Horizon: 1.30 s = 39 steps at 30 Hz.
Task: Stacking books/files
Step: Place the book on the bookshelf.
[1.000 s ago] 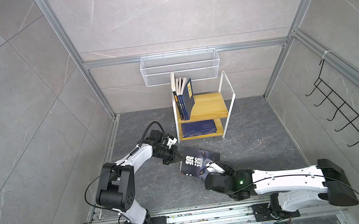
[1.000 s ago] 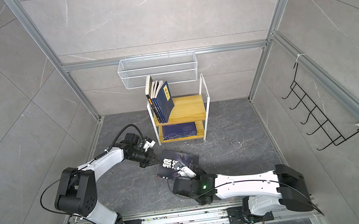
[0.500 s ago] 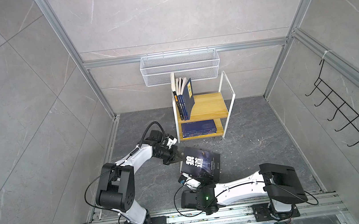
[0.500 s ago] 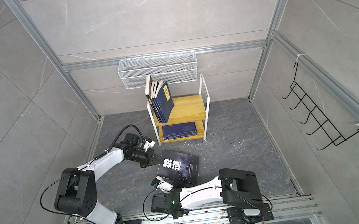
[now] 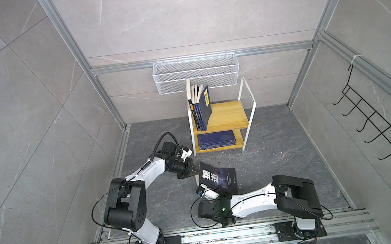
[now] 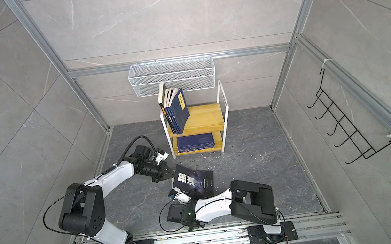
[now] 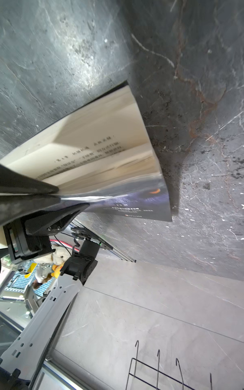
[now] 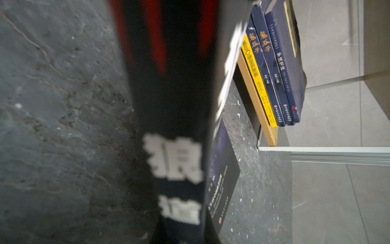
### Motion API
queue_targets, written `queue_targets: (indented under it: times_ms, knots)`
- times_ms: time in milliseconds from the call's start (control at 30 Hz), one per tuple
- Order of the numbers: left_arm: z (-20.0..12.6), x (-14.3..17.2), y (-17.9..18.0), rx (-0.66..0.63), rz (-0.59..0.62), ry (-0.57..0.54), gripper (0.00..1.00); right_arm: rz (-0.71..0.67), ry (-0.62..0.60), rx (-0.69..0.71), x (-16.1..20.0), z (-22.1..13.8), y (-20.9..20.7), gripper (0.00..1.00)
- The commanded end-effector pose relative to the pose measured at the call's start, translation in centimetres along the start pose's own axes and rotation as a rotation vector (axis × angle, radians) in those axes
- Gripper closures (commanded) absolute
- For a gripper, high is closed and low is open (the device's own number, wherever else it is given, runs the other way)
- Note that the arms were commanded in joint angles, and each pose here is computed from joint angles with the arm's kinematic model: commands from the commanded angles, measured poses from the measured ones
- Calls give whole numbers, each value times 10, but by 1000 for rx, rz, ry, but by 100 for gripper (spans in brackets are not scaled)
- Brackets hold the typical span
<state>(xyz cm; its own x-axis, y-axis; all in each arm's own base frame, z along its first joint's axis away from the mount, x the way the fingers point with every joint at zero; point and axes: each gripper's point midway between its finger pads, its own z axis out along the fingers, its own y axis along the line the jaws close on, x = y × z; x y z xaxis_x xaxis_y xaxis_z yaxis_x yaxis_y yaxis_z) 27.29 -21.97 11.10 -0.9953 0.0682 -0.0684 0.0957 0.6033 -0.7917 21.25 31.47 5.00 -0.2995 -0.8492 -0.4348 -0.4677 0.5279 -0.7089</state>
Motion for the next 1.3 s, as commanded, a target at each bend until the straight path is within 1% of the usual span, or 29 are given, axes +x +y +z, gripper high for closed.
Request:
queue_targets:
  times_ms: [0, 33, 133, 200, 267, 333, 367, 400, 433, 500, 600, 767, 900, 967, 1067, 1133, 1200, 1267]
  knots:
    - [-22, -7, -6, -8, 57, -82, 70, 88, -5, -23, 1, -5, -8, 100]
    - [-30, -10, -5, -15, 71, -114, 63, 97, -1, -19, 2, -8, -13, 100]
    - [-54, -20, -3, -29, 128, -233, 51, 144, -26, -26, 2, -18, -26, 100]
    - [-72, -26, 0, -29, 164, -325, 43, 169, -48, -21, -1, -26, -38, 100]
    - [-98, -32, 6, -40, 187, -443, 33, 193, -61, -8, -5, -37, -55, 100]
    - [-117, -33, 14, -87, 199, -525, 25, 228, -89, -9, -9, -49, -73, 100]
    - [-122, -31, 16, -118, 231, -540, 20, 250, -116, -16, -13, -56, -81, 100]
    - [-123, -28, 16, -140, 272, -540, 13, 270, -143, -24, -16, -62, -89, 100]
    - [-125, -26, 15, -154, 318, -541, 1, 292, -175, -39, -22, -69, -97, 100]
    - [-129, -25, 13, -156, 347, -555, 0, 346, -227, -62, -33, -84, -117, 100]
    - [-142, -29, 10, -140, 330, -610, 0, 452, -290, -71, -47, -107, -155, 100]
    - [-158, -30, 16, -137, 348, -685, 0, 630, -377, -104, -72, -131, -213, 100]
    - [-167, -22, 14, -143, 410, -708, 0, 731, -440, -96, -94, -144, -258, 100]
    - [-167, -18, 14, -159, 445, -708, 0, 781, -458, -62, -102, -143, -283, 100]
    - [-176, -20, 17, -171, 429, -742, 0, 874, -458, 25, -110, -136, -324, 100]
    - [-185, -23, 20, -202, 424, -777, 0, 913, -492, 62, -122, -131, -342, 100]
    - [-189, -24, 23, -239, 433, -795, 0, 952, -523, 104, -132, -118, -355, 100]
    - [-191, -24, 26, -258, 427, -796, 0, 1001, -526, 142, -139, -99, -366, 100]
